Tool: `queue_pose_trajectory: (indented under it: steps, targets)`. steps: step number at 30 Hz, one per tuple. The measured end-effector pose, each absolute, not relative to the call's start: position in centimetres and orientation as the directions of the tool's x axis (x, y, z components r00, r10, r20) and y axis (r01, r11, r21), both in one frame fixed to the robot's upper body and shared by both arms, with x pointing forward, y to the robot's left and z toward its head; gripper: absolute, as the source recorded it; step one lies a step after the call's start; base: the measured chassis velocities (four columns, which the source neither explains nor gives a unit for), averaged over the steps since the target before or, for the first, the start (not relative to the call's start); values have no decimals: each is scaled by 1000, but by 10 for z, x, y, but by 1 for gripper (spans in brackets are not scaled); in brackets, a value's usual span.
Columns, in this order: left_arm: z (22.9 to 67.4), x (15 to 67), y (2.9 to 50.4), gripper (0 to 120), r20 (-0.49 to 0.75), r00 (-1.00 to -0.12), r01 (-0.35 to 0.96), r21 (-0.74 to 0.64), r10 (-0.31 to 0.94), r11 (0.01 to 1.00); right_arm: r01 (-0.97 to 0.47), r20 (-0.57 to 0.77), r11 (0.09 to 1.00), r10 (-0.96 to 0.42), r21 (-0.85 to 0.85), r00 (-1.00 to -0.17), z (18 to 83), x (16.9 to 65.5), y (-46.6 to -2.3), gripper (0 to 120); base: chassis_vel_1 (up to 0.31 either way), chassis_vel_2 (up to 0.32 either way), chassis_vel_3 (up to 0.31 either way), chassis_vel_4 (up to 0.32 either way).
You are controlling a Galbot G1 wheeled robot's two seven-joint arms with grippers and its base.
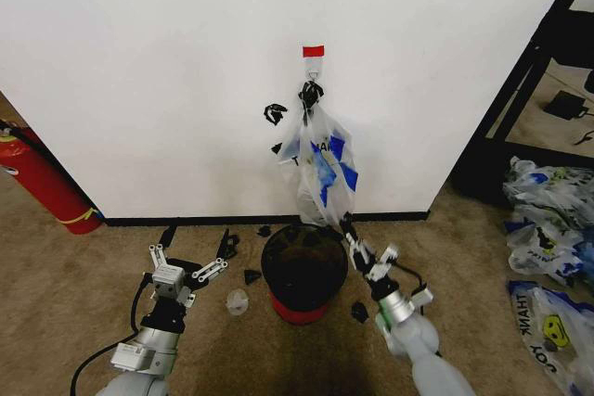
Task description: Pick up the garbage bag from the wall and place it over the trash bin.
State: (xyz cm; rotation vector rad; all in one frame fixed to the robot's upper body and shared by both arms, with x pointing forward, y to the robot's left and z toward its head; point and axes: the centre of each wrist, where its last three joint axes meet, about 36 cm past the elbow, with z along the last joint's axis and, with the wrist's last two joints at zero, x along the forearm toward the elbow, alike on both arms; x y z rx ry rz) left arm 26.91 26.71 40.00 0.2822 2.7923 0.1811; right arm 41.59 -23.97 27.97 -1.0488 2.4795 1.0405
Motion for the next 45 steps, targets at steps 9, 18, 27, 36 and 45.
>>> queue_pose_trajectory:
  steps: [9,18,27,36,45]
  targets:
    - [399,267,267,100,-312,-927,169,152,209,974,-776,-309,606,-714,174,-627,308,405,-313,30,0,0,0,0]
    - [398,266,260,100,-313,-926,172,150,211,974,-724,-179,654,-757,-221,-628,376,427,-388,63,0,0,0,0]
    - [397,267,259,100,-309,-927,170,159,213,972,-528,-269,814,-579,-242,-769,391,477,-342,97,0,0,0,0]
    - [393,265,262,100,-302,-931,161,162,204,974,-615,-200,713,-692,-337,-693,386,512,-344,100,0,0,0,0]
    - [390,268,262,100,-305,-930,161,158,203,974,-601,-167,689,-702,-405,-692,386,540,-330,99,0,0,0,0]
